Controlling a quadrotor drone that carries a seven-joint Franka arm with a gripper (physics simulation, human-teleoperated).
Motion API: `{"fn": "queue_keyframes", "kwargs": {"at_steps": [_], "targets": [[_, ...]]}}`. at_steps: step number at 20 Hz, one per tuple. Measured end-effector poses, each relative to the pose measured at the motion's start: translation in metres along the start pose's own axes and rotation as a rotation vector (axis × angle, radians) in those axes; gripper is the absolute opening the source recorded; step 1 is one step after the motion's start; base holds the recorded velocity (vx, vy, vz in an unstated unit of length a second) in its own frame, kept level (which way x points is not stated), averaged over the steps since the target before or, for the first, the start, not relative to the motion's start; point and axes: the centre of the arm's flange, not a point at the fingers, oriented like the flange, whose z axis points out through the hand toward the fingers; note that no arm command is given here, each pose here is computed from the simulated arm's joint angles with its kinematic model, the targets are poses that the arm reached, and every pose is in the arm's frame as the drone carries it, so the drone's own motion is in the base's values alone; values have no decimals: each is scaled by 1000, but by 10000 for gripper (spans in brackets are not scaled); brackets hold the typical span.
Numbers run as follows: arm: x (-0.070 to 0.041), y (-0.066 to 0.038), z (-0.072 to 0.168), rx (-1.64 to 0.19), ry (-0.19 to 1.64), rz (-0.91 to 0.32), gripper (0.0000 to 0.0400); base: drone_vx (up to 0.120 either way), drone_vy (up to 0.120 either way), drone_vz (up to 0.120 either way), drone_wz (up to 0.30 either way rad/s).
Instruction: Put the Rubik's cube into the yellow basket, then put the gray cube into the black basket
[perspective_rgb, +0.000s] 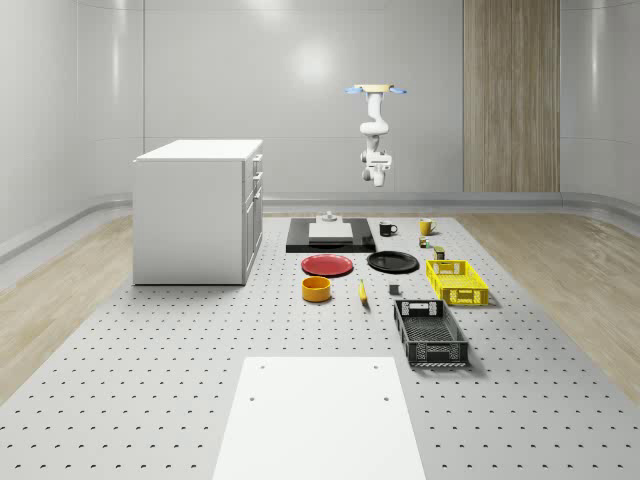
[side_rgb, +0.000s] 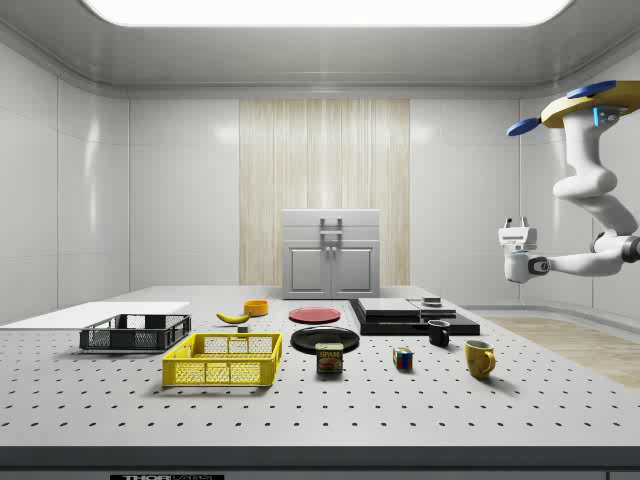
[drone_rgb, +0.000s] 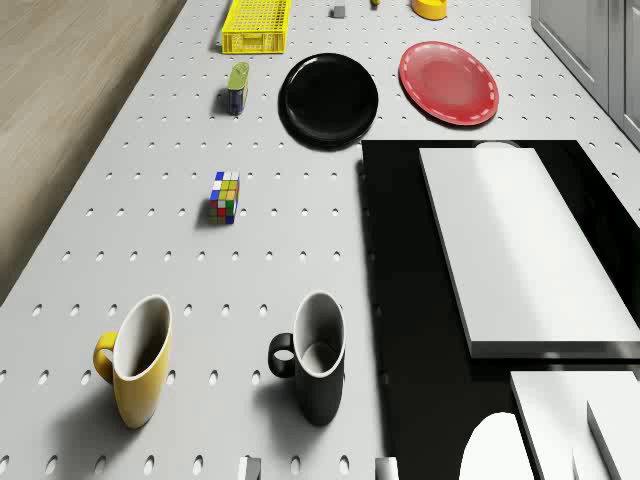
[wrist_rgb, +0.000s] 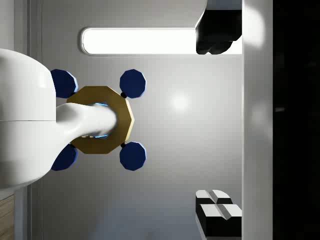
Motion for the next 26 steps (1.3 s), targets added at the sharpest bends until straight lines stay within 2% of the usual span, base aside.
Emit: {"fn": "queue_keyframes", "kwargs": {"at_steps": [7, 12, 19, 23, 26], "targets": [[-2, 2, -50, 4, 4, 0, 400, 0, 0, 0, 0], [-1, 1, -75, 7, 7, 0, 400, 0, 0, 0, 0], [0, 0, -89, 10, 11, 0, 400, 0, 6, 0, 0], [0, 0, -92, 13, 13, 0, 400, 0, 120, 0, 0], [0, 0, -93, 14, 15, 0, 400, 120, 120, 0, 0]]}}
